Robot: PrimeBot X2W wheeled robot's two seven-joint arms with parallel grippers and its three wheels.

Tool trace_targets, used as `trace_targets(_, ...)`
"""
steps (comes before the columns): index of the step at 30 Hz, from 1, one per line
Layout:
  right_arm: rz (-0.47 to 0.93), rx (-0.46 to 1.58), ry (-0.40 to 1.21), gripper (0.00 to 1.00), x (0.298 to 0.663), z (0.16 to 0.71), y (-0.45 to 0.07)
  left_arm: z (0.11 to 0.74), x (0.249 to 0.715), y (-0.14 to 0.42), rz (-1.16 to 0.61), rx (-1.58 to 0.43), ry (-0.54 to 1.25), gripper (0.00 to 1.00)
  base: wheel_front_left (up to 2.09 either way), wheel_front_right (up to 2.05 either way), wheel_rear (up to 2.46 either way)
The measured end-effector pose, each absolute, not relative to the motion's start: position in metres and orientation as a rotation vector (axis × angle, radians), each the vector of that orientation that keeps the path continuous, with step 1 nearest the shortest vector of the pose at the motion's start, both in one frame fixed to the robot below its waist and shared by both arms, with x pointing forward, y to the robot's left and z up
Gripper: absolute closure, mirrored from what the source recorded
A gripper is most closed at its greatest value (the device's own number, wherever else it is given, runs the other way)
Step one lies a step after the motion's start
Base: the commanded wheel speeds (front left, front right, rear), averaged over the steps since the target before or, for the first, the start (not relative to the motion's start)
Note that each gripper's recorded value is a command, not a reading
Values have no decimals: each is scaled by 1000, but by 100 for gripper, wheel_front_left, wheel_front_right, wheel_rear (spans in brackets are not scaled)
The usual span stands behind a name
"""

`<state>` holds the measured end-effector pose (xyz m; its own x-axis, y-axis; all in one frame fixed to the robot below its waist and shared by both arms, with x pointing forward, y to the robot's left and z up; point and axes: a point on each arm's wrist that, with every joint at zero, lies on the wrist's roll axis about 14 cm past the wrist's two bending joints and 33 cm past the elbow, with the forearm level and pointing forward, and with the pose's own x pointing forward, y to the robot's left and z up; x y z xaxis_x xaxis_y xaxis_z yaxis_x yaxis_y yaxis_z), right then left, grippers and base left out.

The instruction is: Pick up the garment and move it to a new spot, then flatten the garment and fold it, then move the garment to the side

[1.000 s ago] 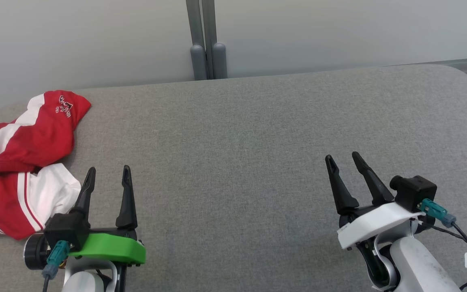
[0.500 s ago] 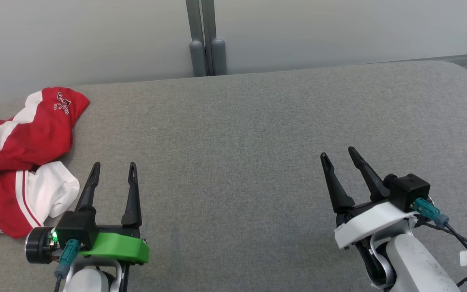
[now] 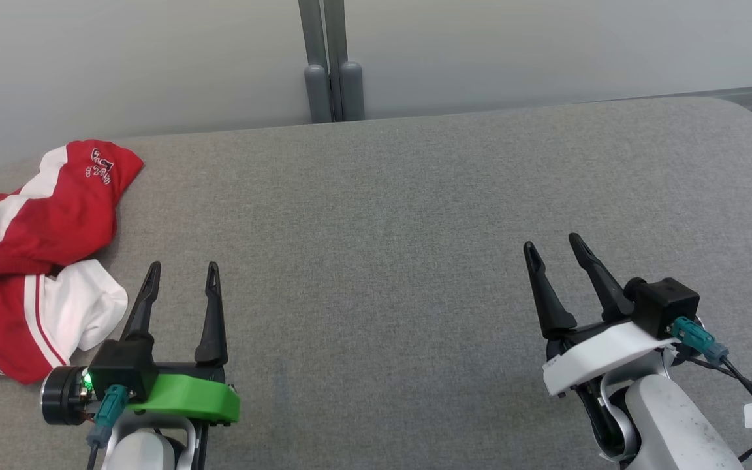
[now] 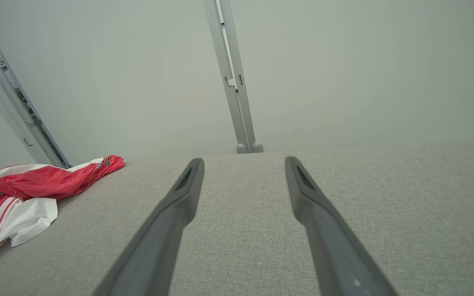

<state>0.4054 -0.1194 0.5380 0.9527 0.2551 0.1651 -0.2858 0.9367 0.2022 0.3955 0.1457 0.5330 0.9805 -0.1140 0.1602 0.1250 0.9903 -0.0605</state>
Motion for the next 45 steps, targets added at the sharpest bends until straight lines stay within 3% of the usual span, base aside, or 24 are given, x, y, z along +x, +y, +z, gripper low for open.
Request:
trace_targets(20, 317, 247, -138, 0, 414, 538, -102, 522, 387, 182, 2, -98, -125, 0, 0, 0, 0)
trace_targets(36, 560, 288, -102, 0, 428, 534, -9, 515, 333, 274, 298, -129, -115, 0, 0, 0, 0)
trace_targets(45, 641, 305, -73, 0, 427, 528, 21, 509, 312, 296, 382, -148, -104, 0, 0, 0, 0)
